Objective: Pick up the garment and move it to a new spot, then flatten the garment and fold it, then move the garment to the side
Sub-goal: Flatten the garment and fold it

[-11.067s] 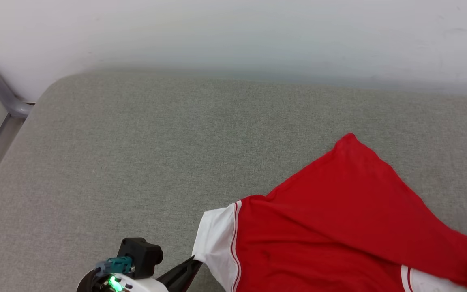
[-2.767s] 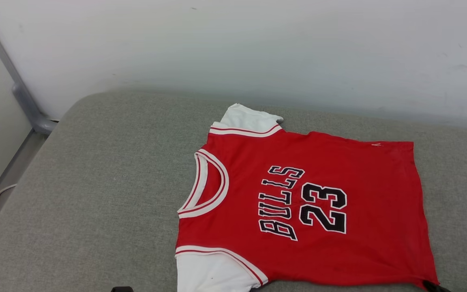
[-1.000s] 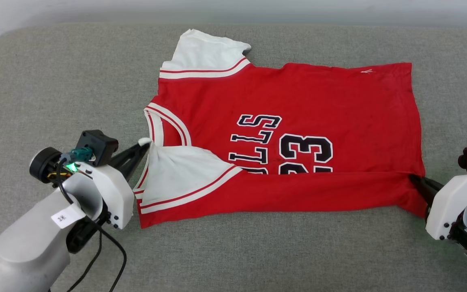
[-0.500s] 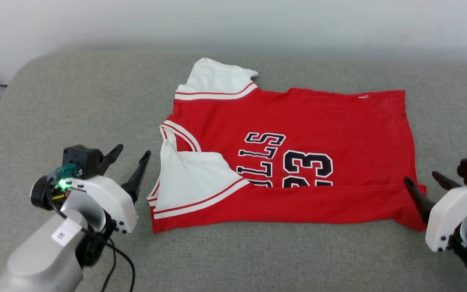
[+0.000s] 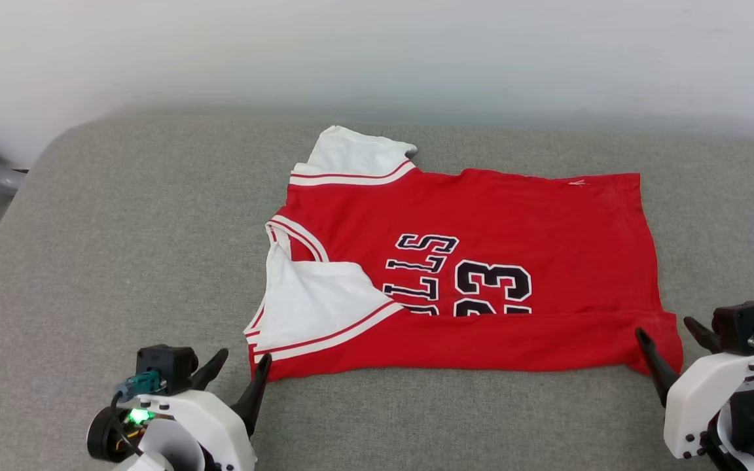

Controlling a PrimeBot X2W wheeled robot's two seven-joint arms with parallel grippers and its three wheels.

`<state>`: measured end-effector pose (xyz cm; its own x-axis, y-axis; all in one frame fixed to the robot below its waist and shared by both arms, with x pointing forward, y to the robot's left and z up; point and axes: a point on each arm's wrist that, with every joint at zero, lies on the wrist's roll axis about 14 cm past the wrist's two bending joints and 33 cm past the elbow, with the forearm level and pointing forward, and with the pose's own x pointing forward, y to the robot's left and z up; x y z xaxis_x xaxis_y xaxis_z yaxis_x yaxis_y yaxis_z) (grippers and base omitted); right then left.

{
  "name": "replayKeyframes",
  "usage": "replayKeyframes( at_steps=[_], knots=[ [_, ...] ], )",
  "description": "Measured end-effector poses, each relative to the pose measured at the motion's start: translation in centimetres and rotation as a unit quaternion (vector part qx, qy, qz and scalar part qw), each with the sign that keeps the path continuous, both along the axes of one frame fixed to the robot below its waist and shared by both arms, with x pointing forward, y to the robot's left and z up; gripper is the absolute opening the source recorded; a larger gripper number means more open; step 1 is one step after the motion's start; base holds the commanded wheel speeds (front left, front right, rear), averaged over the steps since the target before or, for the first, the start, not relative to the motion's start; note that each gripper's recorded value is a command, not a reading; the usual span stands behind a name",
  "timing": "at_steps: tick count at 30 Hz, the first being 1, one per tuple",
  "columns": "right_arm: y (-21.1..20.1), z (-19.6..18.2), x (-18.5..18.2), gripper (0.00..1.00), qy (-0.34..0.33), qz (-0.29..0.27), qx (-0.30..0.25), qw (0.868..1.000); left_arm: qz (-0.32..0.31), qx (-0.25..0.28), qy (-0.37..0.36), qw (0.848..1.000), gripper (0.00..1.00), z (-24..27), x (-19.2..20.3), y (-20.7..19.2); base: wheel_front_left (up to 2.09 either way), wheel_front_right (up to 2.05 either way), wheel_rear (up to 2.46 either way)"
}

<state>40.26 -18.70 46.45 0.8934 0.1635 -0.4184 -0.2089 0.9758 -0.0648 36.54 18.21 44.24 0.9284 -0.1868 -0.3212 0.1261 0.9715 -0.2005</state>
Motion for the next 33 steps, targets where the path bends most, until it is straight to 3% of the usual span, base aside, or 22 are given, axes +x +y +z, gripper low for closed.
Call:
replayKeyframes(
  at_steps=[7,25,27,28,33],
  knots=[
    [0.3,-0.2,-0.6,1.0,0.016,-0.008,0.002,1.0,-0.011,0.04,0.08,0.996,1.0,-2.6,-1.2,0.1,0.0,0.0,0.0],
    [-2.0,-2.5,-1.3,1.0,0.048,-0.05,0.002,0.998,-0.016,0.075,0.184,0.98,1.0,-7.4,0.4,0.3,0.0,0.0,0.0],
    [-2.1,-2.5,-1.3,1.0,0.047,-0.051,0.0,0.998,-0.02,0.071,0.192,0.979,0.22,-7.6,0.3,0.1,0.0,0.0,0.0],
    [-2.1,-2.5,-1.3,1.0,0.047,-0.051,0.0,0.998,-0.022,0.068,0.193,0.979,0.0,-7.6,0.2,0.1,0.0,0.0,0.0],
    [-2.1,-2.4,-1.3,1.0,0.048,-0.048,-0.003,0.998,-0.031,0.056,0.191,0.979,0.0,-7.4,-0.2,-0.4,0.0,0.0,0.0]
  ],
)
